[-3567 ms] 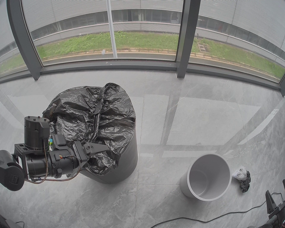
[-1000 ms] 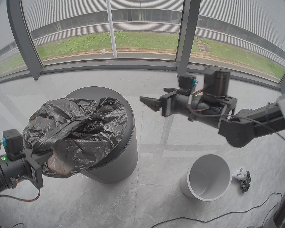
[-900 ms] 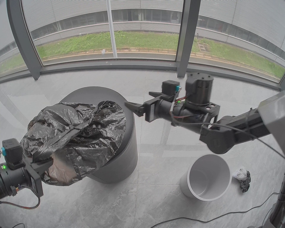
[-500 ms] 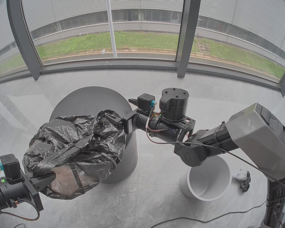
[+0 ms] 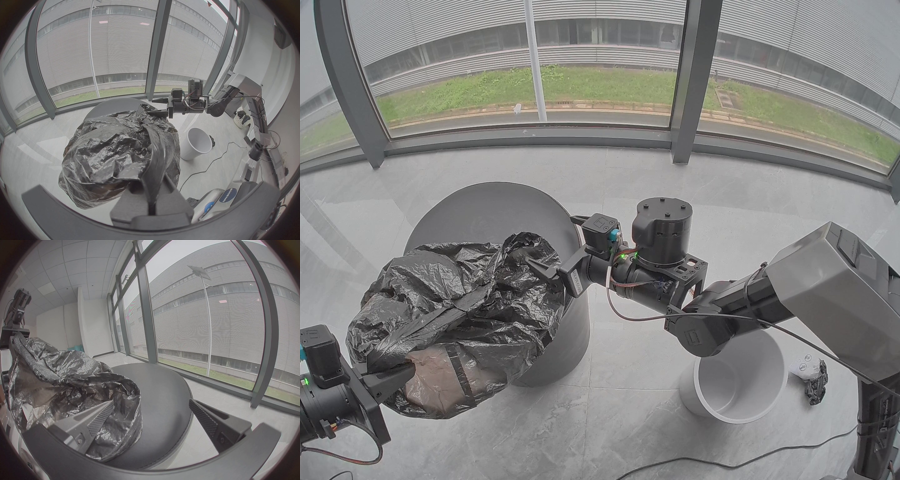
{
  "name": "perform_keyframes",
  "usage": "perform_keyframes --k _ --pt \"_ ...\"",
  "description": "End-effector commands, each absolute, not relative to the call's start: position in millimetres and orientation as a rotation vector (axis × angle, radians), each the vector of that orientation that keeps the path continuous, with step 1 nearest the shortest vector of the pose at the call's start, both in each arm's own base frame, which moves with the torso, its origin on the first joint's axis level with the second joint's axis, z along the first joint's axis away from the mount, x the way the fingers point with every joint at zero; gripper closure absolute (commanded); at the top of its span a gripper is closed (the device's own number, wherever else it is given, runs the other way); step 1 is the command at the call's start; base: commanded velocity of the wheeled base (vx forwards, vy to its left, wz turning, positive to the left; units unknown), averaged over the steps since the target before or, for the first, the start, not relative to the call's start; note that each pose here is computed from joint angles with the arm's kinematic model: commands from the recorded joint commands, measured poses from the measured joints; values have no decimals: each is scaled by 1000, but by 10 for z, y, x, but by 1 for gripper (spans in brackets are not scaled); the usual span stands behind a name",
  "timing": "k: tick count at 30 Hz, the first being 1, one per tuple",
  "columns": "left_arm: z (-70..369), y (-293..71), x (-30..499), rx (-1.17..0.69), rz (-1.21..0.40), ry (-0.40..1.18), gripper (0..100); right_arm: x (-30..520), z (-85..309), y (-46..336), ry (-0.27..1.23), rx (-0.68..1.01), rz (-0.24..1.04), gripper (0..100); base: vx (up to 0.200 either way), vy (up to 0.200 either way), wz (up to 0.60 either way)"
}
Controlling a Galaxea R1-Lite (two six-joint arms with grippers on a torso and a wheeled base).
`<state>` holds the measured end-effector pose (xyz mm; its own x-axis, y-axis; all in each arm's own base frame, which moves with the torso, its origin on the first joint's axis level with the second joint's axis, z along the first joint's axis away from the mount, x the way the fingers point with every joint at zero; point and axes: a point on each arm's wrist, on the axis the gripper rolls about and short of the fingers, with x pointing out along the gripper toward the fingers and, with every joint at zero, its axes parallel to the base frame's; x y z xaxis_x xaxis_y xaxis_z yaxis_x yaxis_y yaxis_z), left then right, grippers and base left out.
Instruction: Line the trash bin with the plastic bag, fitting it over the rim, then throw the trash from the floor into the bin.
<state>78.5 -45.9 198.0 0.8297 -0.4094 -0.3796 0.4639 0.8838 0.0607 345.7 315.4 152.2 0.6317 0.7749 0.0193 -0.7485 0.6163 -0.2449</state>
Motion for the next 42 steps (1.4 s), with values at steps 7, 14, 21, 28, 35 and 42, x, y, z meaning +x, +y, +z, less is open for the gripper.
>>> perform_keyframes --k 7,14,21,28,35,42 --pt "1974 -441 756 147 -463 357 100 3586 1455 3297 -165 -222 879 0 0 0 0" --pt "1973 -428 734 145 -463 351 100 3549 1438 3355 -176 -244 893 0 0 0 0" --pt "1938 -418 718 146 -464 355 100 3541 1437 3358 -185 -266 893 0 0 0 0" --pt "1878 -385 664 146 -464 355 100 3541 1427 3348 -181 -269 892 100 0 0 0" --pt "1850 -365 632 136 -461 353 100 3503 1504 3343 -198 -270 896 100 0 0 0" --pt "1903 -379 742 92 -405 339 100 3202 1921 3119 -241 -258 935 100 0 0 0"
